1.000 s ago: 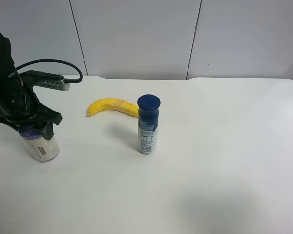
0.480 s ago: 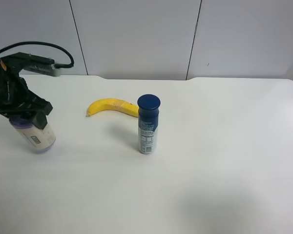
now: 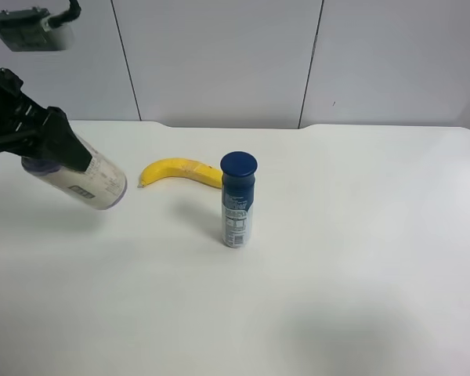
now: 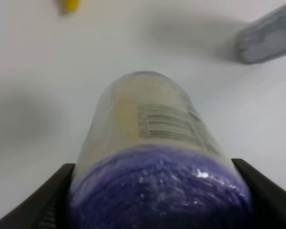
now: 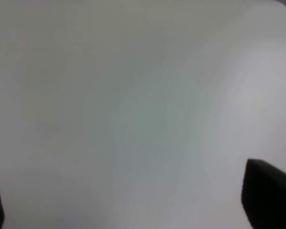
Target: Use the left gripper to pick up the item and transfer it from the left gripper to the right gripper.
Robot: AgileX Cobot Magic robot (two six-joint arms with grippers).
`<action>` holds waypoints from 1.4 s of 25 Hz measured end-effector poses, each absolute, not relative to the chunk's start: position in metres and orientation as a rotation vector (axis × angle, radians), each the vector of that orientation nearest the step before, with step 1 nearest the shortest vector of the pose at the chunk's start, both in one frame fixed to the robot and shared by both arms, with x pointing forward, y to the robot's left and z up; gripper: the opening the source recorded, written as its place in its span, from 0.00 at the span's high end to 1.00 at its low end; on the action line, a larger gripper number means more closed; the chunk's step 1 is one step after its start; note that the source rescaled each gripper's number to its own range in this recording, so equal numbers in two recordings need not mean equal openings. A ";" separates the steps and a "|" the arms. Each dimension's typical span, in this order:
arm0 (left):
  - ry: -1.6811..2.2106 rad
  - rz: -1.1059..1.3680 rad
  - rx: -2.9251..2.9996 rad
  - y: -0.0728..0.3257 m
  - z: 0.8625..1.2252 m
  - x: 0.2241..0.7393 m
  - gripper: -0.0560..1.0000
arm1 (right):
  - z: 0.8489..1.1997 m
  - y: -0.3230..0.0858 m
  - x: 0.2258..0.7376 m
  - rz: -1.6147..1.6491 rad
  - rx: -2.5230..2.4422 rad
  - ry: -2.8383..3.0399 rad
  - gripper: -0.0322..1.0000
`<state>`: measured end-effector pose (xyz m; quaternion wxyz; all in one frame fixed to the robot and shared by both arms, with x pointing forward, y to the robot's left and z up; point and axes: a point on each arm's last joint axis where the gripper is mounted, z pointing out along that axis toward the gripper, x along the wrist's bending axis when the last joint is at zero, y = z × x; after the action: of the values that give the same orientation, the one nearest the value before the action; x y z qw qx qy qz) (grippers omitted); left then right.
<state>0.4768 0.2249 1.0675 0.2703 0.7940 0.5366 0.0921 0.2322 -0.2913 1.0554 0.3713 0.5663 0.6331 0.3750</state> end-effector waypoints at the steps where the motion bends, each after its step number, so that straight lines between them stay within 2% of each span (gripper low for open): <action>1: 1.421 0.225 2.126 0.223 1.071 0.474 0.94 | 1.055 -0.291 0.232 0.961 1.452 1.623 0.00; 11: 1.204 -0.072 2.001 0.198 1.089 0.456 0.94 | 1.055 -0.291 0.232 0.961 1.452 1.623 0.00; 18: 1.119 -0.193 1.996 0.192 1.092 0.448 0.94 | 1.055 -0.291 0.232 0.961 1.452 1.623 0.00; 35: 0.887 -0.226 2.128 0.190 1.091 0.438 0.94 | 1.055 -0.291 0.232 0.961 1.452 1.623 0.00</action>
<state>0.4380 0.1900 1.0915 0.4009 0.8415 0.3509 -0.0895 0.2322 -0.2913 1.0554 0.3713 0.5663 0.6331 0.3750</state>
